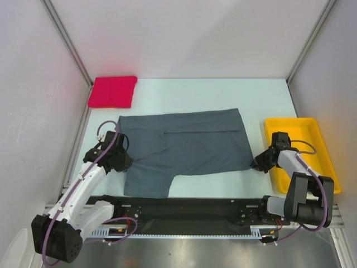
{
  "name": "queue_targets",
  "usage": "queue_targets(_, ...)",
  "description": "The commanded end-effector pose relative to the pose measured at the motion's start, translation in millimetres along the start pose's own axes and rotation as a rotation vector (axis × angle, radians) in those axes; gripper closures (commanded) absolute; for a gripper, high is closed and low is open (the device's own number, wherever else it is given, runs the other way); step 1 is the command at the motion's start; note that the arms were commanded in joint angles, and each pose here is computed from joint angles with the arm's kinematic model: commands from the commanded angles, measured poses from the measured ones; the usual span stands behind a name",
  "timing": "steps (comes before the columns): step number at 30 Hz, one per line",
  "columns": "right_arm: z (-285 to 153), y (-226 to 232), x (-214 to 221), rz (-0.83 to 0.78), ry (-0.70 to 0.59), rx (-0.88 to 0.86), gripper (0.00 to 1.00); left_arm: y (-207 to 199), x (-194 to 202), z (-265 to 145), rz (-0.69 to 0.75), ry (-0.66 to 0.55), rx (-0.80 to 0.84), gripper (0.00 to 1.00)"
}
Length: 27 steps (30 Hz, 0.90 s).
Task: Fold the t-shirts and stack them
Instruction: Fold the tshirt
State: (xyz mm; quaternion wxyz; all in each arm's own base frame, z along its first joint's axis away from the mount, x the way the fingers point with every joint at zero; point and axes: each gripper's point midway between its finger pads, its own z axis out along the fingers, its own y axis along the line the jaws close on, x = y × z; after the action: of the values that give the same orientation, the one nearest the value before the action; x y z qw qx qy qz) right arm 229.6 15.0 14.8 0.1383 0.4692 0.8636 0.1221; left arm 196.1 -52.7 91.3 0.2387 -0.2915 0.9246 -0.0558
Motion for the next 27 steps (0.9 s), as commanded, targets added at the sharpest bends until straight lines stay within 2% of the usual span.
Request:
queue_targets(1,0,-15,-1,-0.025,-0.026,0.053,0.86,-7,-13,-10,0.005,-0.049,0.038,1.00)
queue_targets(3,-3,-14,-3,-0.049,-0.031,0.052,0.94,-9,-18,-14,0.014,-0.064,0.046,1.00)
queue_targets(6,-7,3,-12,-0.101,-0.043,0.025,0.97,-16,-33,-21,0.045,-0.105,0.052,1.00)
queue_targets(10,-11,36,-28,-0.218,-0.047,0.010,0.98,-29,-58,-25,0.079,-0.167,0.053,1.00)
queue_targets(17,-8,78,-54,-0.320,-0.031,-0.018,0.95,-56,-98,-9,0.099,-0.172,0.047,1.00)
queue_targets(22,5,102,-58,-0.387,0.063,-0.058,0.95,-64,-116,4,0.087,-0.164,0.036,1.00)
queue_targets(27,11,122,-63,-0.431,0.118,-0.082,0.94,-55,-135,13,0.051,-0.177,0.003,1.00)
